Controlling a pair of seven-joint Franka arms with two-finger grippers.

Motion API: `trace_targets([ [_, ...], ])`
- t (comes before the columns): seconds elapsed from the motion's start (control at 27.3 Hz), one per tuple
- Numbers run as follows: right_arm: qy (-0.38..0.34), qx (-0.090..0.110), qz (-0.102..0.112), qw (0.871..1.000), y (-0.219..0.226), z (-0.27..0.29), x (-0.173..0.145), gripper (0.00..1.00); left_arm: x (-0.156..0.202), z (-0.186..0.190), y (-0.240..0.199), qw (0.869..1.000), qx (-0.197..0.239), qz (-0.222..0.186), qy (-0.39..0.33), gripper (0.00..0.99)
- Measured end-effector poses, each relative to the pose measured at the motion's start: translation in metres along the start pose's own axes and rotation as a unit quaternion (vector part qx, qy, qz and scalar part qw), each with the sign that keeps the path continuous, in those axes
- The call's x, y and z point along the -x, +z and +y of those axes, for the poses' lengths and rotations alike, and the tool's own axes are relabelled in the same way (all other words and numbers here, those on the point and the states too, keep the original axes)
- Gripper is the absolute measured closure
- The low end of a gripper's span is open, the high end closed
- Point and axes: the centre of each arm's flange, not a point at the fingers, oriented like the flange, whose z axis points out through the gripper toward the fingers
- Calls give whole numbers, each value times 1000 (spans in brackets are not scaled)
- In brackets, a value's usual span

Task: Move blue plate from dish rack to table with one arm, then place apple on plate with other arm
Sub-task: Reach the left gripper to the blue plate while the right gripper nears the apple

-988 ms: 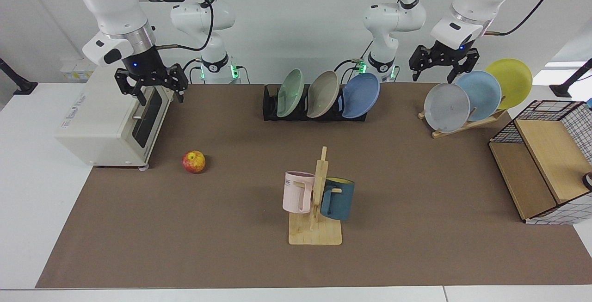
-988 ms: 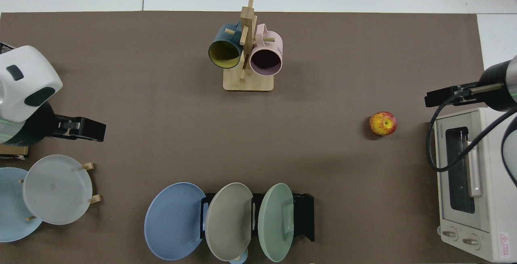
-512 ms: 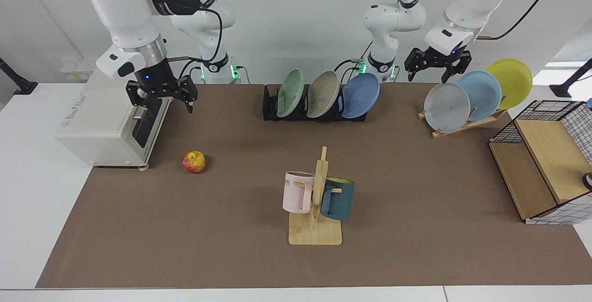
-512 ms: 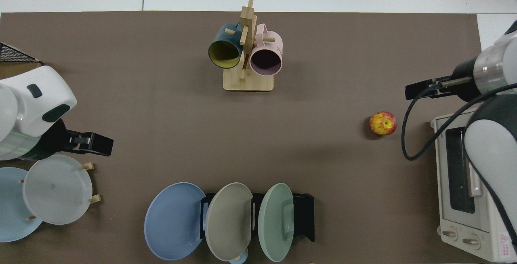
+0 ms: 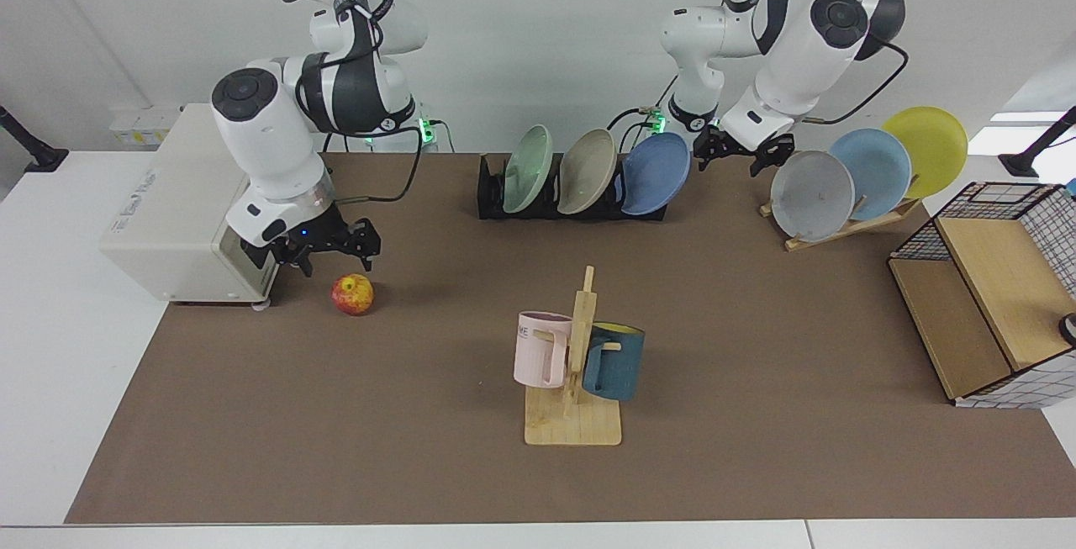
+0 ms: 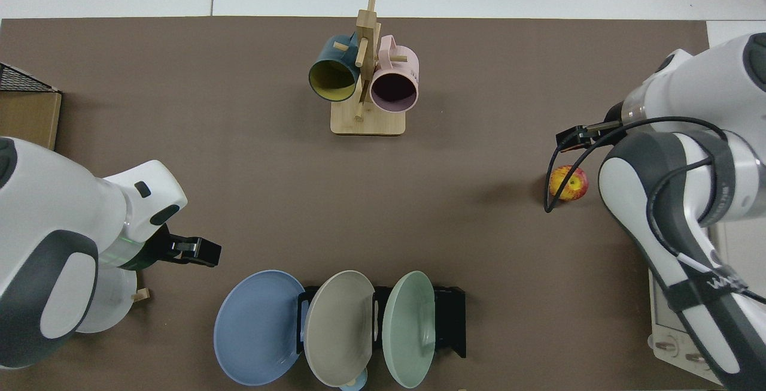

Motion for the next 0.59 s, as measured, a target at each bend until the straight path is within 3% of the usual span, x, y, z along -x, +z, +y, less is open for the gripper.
trace_targets([
  [0.26,4,0,-24,1000,42,4,11,0,19,11,53,999,22,-40,20,0],
  [0.59,10,1,-22,1000,83,11,21,0,45,30,93,996,11,-71,42,0],
])
